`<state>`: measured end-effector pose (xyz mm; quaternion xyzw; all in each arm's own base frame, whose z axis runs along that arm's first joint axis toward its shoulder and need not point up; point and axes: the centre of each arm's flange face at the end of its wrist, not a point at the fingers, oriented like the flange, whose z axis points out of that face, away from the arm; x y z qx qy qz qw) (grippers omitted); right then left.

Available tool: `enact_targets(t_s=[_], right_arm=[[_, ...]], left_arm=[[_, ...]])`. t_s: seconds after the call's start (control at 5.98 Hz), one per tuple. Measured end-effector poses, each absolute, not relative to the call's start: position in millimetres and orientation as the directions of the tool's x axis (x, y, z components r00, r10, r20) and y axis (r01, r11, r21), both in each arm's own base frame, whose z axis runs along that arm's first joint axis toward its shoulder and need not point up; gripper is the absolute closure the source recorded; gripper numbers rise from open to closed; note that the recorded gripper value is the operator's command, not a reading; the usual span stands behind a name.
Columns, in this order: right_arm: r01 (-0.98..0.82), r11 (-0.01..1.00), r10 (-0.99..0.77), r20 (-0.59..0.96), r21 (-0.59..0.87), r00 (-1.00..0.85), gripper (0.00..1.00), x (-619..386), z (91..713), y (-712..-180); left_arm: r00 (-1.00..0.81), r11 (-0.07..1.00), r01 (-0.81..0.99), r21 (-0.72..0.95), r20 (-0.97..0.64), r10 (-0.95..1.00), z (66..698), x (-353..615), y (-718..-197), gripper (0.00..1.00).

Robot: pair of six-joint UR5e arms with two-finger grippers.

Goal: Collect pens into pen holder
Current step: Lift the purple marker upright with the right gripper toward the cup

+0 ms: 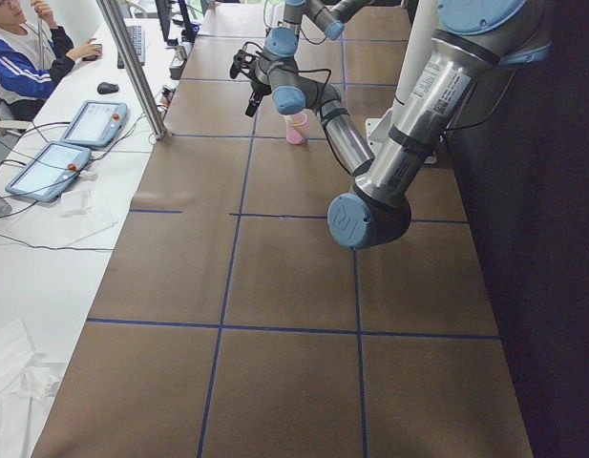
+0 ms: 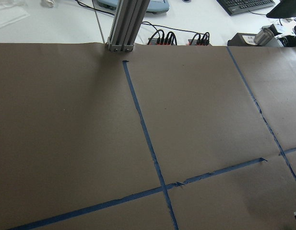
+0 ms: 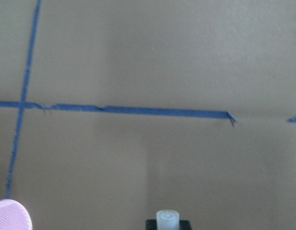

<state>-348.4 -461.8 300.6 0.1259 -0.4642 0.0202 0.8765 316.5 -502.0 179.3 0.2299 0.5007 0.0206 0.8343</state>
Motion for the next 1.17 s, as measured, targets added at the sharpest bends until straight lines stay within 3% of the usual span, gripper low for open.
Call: enact_targets(t_s=[0.67, 1.17], right_arm=[[-0.44, 0.766, -0.195, 0.822, 0.468, 0.535, 1.0, -328.4, 168.9, -442.0], [-0.566, 0.618, -0.275, 0.825, 0.545, 0.493, 1.0, -402.9, 136.6, -388.7]], left_arm=[[0.696, 0.885, -0.065, 0.46, -0.615, 0.371, 263.7, 232.1, -534.9, 0.0], [0.733, 0.87, -0.152, 0.469, -0.537, 0.418, 302.1, 177.9, -556.3, 0.0]])
